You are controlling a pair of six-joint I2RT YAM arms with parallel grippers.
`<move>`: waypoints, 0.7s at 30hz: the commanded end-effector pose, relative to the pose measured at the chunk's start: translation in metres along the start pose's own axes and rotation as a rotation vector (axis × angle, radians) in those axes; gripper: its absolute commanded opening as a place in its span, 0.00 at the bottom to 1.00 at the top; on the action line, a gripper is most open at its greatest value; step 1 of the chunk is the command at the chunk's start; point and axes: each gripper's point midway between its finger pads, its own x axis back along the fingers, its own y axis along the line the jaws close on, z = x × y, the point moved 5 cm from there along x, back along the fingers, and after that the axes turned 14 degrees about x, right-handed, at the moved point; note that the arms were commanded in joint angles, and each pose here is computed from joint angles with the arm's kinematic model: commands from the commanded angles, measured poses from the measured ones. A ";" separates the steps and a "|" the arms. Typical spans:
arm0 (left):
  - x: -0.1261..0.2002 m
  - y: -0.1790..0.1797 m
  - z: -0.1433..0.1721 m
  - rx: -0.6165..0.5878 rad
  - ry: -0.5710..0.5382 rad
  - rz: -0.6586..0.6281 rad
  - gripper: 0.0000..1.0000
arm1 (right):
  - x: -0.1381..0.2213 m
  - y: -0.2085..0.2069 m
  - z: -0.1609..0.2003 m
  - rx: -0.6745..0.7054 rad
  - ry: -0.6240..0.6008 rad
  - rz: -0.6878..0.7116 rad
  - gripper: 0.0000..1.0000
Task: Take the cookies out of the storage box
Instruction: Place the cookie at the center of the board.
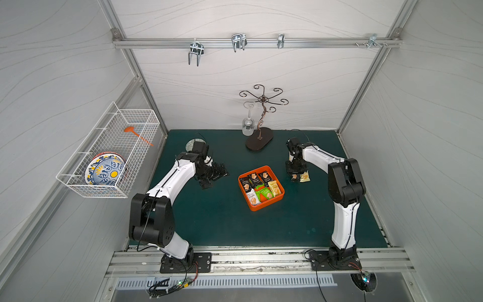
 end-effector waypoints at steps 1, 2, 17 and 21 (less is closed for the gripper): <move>0.008 -0.007 -0.005 -0.019 -0.027 0.009 0.99 | -0.004 -0.001 -0.002 -0.015 0.008 -0.002 0.39; 0.007 -0.007 -0.006 -0.015 -0.025 0.011 0.99 | -0.001 -0.002 -0.002 -0.014 0.004 0.001 0.41; 0.000 -0.017 -0.011 -0.018 -0.010 0.065 0.99 | 0.083 0.017 0.019 0.084 -0.080 0.011 0.71; -0.001 -0.016 -0.010 -0.021 -0.010 0.073 0.99 | 0.103 0.042 0.025 0.130 -0.115 -0.034 0.71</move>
